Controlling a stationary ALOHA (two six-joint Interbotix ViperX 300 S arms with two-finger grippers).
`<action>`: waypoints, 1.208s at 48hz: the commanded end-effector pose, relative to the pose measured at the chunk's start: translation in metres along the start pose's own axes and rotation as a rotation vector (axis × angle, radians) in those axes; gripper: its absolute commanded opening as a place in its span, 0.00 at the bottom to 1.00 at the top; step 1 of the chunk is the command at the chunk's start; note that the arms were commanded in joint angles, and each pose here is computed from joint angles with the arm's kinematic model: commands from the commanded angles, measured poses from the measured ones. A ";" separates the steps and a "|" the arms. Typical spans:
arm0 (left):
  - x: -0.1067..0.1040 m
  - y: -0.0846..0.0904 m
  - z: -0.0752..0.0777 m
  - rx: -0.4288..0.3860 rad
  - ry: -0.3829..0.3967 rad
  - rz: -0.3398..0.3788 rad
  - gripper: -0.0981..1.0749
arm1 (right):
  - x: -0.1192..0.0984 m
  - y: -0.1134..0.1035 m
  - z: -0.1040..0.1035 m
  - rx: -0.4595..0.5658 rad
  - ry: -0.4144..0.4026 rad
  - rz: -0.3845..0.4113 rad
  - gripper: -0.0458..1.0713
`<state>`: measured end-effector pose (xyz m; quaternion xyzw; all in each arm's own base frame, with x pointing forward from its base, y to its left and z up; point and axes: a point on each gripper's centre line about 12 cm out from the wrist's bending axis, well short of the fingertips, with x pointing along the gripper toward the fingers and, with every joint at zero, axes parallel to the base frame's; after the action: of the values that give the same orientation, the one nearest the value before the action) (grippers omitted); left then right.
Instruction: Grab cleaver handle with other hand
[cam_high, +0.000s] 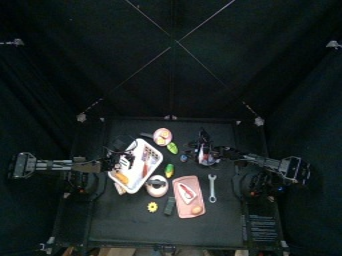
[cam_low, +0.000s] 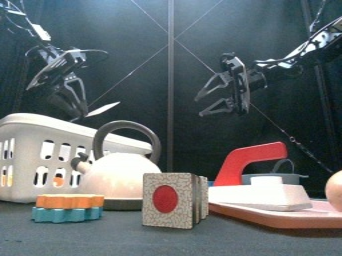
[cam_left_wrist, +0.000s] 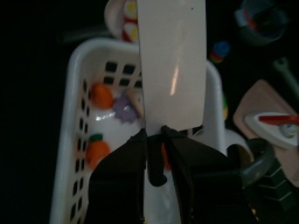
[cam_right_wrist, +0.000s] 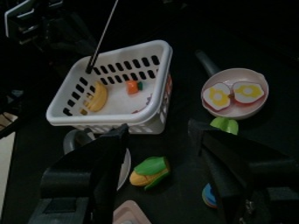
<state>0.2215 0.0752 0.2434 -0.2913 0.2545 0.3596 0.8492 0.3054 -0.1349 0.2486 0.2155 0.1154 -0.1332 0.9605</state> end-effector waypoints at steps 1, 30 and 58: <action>0.001 -0.004 0.013 0.003 -0.067 -0.090 0.54 | -0.004 0.008 0.014 -0.009 -0.042 0.023 0.85; 0.010 -0.032 0.061 0.023 -0.310 -0.627 0.54 | 0.025 0.066 0.024 -0.063 -0.034 0.187 0.85; 0.032 -0.065 0.052 0.014 -0.588 -0.885 0.54 | 0.063 0.089 0.034 -0.014 -0.042 0.252 0.85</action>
<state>0.3002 0.0861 0.2747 -0.2514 -0.1166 0.0152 0.9607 0.3920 -0.0871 0.2747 0.2259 0.0944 -0.0267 0.9692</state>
